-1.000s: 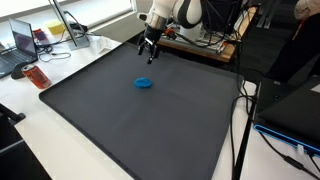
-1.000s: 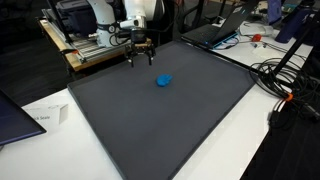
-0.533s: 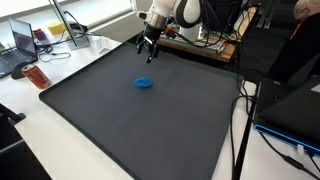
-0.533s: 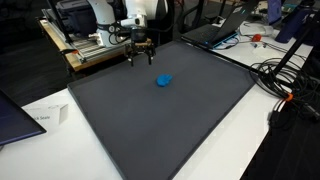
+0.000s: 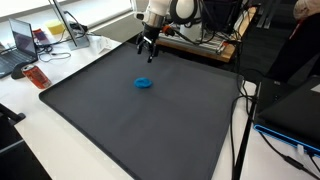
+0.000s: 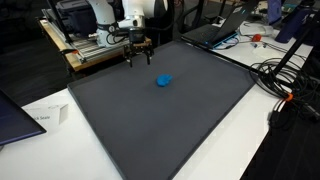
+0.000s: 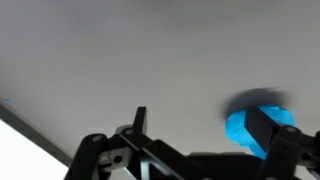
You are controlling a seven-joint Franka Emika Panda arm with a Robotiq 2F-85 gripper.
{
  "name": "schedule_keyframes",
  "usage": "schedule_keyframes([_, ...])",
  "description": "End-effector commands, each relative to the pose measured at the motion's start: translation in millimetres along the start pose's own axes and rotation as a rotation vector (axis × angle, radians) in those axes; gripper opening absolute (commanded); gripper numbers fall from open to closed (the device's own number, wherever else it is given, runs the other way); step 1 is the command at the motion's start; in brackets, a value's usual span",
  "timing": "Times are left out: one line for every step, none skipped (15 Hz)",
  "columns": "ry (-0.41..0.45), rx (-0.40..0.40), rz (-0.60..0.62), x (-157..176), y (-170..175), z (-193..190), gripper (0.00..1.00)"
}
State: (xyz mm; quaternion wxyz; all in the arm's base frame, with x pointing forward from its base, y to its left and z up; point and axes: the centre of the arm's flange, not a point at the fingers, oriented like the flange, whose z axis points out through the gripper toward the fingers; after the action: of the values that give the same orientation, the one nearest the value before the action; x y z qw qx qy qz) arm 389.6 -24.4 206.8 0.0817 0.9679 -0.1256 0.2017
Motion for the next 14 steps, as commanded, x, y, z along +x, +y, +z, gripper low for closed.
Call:
schedule_keyframes([-0.012,0.030,-0.004,27,-6,-36,1.00])
schedule_keyframes([-0.011,0.038,0.018,30,-4,-38,1.00])
schedule_keyframes([-0.021,0.048,0.062,33,0,-40,1.00])
schedule_keyframes([-0.022,0.039,0.119,36,5,-42,1.00])
schedule_keyframes([-0.022,0.048,0.166,38,10,-42,1.00])
schedule_keyframes([-0.028,0.057,0.198,39,14,-42,1.00])
schedule_keyframes([-0.035,0.064,0.236,41,17,-40,1.00])
schedule_keyframes([-0.042,0.073,0.277,42,21,-40,1.00])
schedule_keyframes([-0.048,0.096,0.319,42,25,-40,1.00])
schedule_keyframes([-0.054,0.113,0.358,42,29,-41,1.00])
schedule_keyframes([-0.055,0.124,0.400,44,33,-41,1.00])
schedule_keyframes([-0.060,0.141,0.445,45,37,-43,1.00])
schedule_keyframes([-0.060,0.141,0.492,50,41,-45,1.00])
schedule_keyframes([-0.061,0.136,0.548,55,45,-45,1.00])
